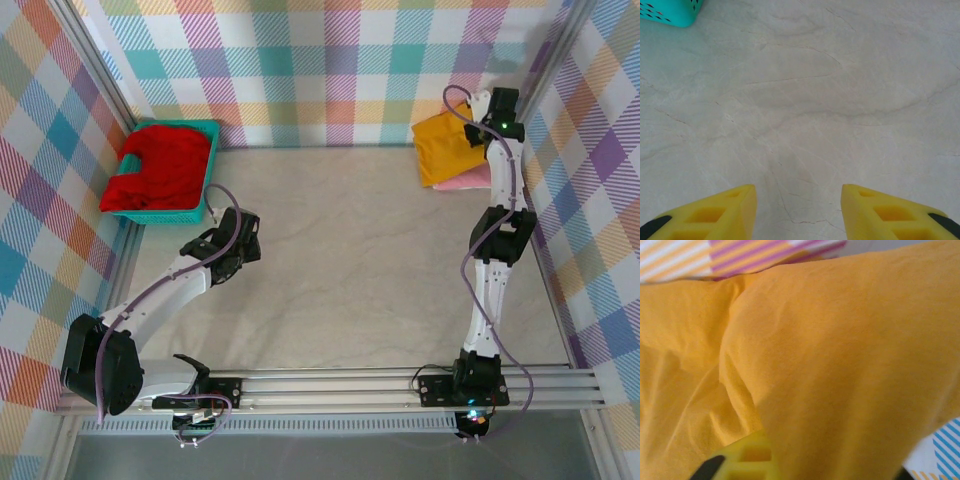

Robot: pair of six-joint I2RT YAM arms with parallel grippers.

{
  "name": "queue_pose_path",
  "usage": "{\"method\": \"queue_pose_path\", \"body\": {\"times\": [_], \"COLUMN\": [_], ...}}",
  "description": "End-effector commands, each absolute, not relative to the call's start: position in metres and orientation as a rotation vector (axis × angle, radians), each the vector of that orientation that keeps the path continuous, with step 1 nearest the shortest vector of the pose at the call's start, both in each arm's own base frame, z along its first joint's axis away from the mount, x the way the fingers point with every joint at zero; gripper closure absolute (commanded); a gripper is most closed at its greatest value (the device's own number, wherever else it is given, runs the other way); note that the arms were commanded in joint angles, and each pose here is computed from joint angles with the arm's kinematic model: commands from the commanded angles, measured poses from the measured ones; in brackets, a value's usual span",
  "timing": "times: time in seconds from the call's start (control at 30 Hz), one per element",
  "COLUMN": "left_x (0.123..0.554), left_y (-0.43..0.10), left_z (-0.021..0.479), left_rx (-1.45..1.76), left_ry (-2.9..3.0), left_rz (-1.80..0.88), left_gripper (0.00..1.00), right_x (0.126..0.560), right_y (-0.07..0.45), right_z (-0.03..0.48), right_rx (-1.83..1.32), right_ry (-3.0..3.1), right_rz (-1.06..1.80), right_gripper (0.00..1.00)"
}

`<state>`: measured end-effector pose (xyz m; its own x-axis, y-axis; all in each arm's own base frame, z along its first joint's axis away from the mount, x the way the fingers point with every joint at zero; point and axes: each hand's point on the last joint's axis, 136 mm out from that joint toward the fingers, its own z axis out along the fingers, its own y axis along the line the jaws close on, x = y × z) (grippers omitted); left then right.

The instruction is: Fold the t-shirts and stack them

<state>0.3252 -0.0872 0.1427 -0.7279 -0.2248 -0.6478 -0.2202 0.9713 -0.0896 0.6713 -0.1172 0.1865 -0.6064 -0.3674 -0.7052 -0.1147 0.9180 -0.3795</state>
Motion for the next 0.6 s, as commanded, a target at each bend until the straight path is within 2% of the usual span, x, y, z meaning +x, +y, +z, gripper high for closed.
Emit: {"method": "queue_pose_path", "body": {"times": [0.0,0.07,0.13,0.17,0.23,0.33,0.43,0.53,0.57], "left_x": [0.327,0.328,0.329,0.33,0.332,0.336,0.338,0.339,0.34], "left_y": [-0.08,-0.078,-0.077,-0.075,-0.073,-0.067,-0.058,-0.045,-0.038], "left_z": [0.161,0.164,0.167,0.168,0.172,0.176,0.179,0.18,0.181], "left_rx": [-0.321,-0.32,-0.318,-0.322,-0.329,-0.351,-0.382,-0.413,-0.426], "left_ry": [2.377,2.37,2.365,2.361,2.342,2.305,2.277,2.243,2.219], "left_rz": [0.015,0.025,0.044,0.053,0.069,0.098,0.114,0.124,0.13], "left_gripper": [0.52,0.51,0.51,0.51,0.5,0.49,0.45,0.42,0.38], "right_x": [0.68,0.678,0.674,0.67,0.661,0.64,0.616,0.591,0.575], "right_y": [-0.146,-0.16,-0.175,-0.179,-0.183,-0.189,-0.183,-0.152,-0.135], "right_z": [0.211,0.222,0.239,0.249,0.269,0.293,0.316,0.32,0.317], "right_rx": [-0.291,-0.251,-0.204,-0.183,-0.117,0.034,0.148,0.194,0.205], "right_ry": [2.126,2.109,2.08,2.071,2.056,2.05,2.036,2.065,2.087], "right_rz": [-0.504,-0.592,-0.696,-0.736,-0.755,-0.746,-0.664,-0.427,-0.317], "right_gripper": [1.0,0.99,0.33,0.19,0.14,0.01,0.0,0.0,0.0]}}
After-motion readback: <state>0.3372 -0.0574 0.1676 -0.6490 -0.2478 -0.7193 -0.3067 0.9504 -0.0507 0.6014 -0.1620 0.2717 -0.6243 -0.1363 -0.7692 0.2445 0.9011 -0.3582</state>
